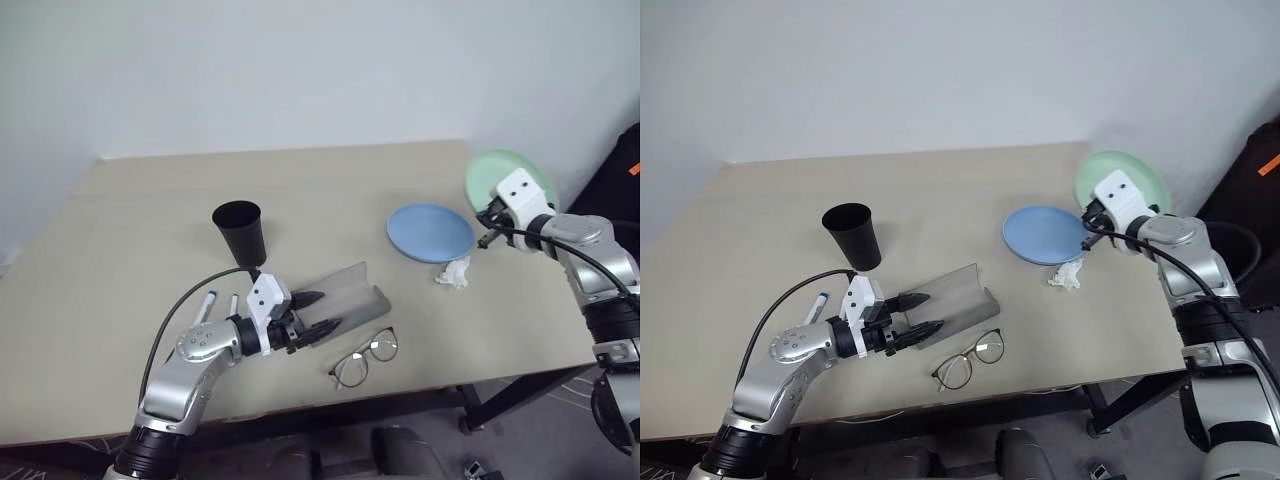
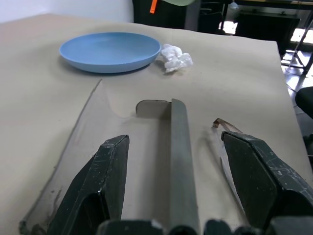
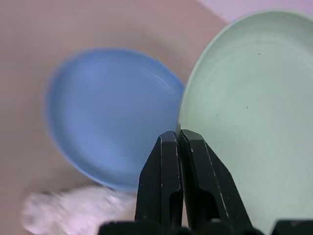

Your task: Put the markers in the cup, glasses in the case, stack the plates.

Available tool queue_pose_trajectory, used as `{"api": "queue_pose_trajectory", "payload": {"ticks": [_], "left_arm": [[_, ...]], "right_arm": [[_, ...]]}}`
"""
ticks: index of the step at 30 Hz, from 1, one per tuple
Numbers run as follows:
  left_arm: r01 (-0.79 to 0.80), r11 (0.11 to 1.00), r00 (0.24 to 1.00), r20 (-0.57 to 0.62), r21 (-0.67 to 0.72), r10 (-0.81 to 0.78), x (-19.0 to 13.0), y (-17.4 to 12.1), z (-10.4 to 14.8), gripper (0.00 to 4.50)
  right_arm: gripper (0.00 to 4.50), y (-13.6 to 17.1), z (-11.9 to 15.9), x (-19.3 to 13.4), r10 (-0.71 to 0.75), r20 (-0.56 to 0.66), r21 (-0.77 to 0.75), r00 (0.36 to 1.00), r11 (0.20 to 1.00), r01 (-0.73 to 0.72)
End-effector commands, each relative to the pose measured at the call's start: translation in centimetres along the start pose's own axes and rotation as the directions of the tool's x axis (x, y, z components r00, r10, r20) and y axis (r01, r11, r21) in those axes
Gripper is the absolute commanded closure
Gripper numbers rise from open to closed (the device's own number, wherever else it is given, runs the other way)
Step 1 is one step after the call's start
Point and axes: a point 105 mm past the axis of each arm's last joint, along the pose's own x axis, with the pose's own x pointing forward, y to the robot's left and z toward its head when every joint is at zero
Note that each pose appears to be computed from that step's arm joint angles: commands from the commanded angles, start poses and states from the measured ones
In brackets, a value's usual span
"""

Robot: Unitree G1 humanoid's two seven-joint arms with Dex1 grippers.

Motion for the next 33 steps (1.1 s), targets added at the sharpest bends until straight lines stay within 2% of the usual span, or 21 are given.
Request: {"api": "queue_pose_trajectory", "payload": {"ticks": [1, 6, 10, 17, 28, 31, 33], "left_arm": [[0.003, 0.999, 0.998, 0.065, 0.036, -0.006, 0.1, 0.4, 2.2, 1.31], [0.013, 0.998, 0.997, 0.073, 0.054, -0.016, 0.2, 0.4, 2.9, 1.31], [0.004, 0.997, 0.997, 0.07, 0.075, -0.009, 0.5, 0.3, 3.1, 1.31], [-0.118, 0.987, 0.985, 0.14, 0.106, 0.102, 0.9, 1.7, 4.3, 1.31], [-0.109, 0.988, 0.985, 0.146, 0.111, 0.092, 1.1, 1.2, 4.4, 1.31], [-0.104, 0.988, 0.985, 0.146, 0.11, 0.088, 1.2, 1.2, 4.4, 1.31], [-0.102, 0.989, 0.986, 0.145, 0.11, 0.086, 1.2, 1.1, 4.4, 1.31]], "right_arm": [[4.49, 0.2, 1.9, 0.8, 0.077, 0.055, -0.11, 0.995, 0.991, -0.071], [4.49, 1.5, 2.3, 2.4, 0.22, 0.061, -0.125, 0.974, 0.97, -0.211], [4.49, 3.0, 2.0, 3.7, 0.328, 0.009, -0.164, 0.945, 0.932, -0.322], [4.49, 3.4, 0.6, 5.0, 0.319, -0.091, -0.193, 0.943, 0.924, -0.331], [4.49, 3.6, -0.2, 5.5, 0.313, -0.152, -0.207, 0.938, 0.918, -0.34], [3.9, 3.6, -0.1, 5.5, 0.312, -0.144, -0.208, 0.939, 0.918, -0.337], [3.31, 3.5, 0.1, 5.6, 0.305, -0.13, -0.209, 0.943, 0.922, -0.327]]}}
